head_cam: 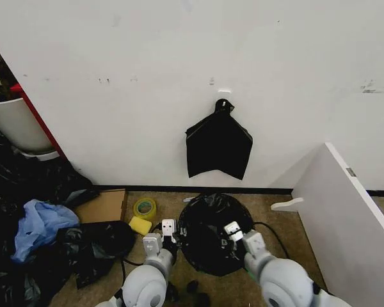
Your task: Place the garbage bag over the trash bin.
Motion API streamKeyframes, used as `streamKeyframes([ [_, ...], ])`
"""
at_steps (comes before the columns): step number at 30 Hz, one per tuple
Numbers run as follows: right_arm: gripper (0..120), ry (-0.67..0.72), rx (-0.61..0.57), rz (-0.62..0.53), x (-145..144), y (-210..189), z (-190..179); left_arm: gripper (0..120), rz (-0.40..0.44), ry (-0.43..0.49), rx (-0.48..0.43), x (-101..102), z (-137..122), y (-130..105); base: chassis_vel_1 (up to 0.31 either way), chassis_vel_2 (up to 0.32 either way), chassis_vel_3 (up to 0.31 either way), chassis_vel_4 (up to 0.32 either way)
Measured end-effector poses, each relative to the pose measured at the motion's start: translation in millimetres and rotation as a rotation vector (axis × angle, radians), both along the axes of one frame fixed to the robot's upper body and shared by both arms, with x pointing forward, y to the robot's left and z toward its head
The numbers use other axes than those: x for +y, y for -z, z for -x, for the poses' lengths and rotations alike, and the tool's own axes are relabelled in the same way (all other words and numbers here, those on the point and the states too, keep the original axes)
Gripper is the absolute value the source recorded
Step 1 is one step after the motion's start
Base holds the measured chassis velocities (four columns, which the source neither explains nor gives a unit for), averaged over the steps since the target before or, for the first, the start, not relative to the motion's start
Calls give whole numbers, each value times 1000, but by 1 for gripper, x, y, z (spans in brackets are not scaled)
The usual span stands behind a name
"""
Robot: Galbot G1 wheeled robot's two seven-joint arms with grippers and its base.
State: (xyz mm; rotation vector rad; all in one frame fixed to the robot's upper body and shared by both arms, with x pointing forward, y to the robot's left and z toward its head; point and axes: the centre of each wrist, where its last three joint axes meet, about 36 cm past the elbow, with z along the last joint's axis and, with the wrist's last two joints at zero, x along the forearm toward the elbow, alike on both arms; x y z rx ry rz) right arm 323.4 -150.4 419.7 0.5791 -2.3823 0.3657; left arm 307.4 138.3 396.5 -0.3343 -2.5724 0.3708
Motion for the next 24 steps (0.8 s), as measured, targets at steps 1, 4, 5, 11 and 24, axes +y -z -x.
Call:
streamKeyframes([
  [1,0,3,2,10,6,6,-5,1,-2,-1,-5,2,0,-1,0,0,0,0],
  [4,0,8,19,29,18,20,-15,1,4,-4,-10,2,2,-4,0,0,0,0],
  [5,0,11,26,34,21,23,-17,1,4,-3,-11,2,3,-4,0,0,0,0],
  [11,0,36,49,63,42,44,-30,1,-1,1,-23,1,6,-7,0,0,0,0],
  [24,0,80,49,168,47,77,-50,1,-40,38,-61,-2,17,-3,0,0,0,0],
])
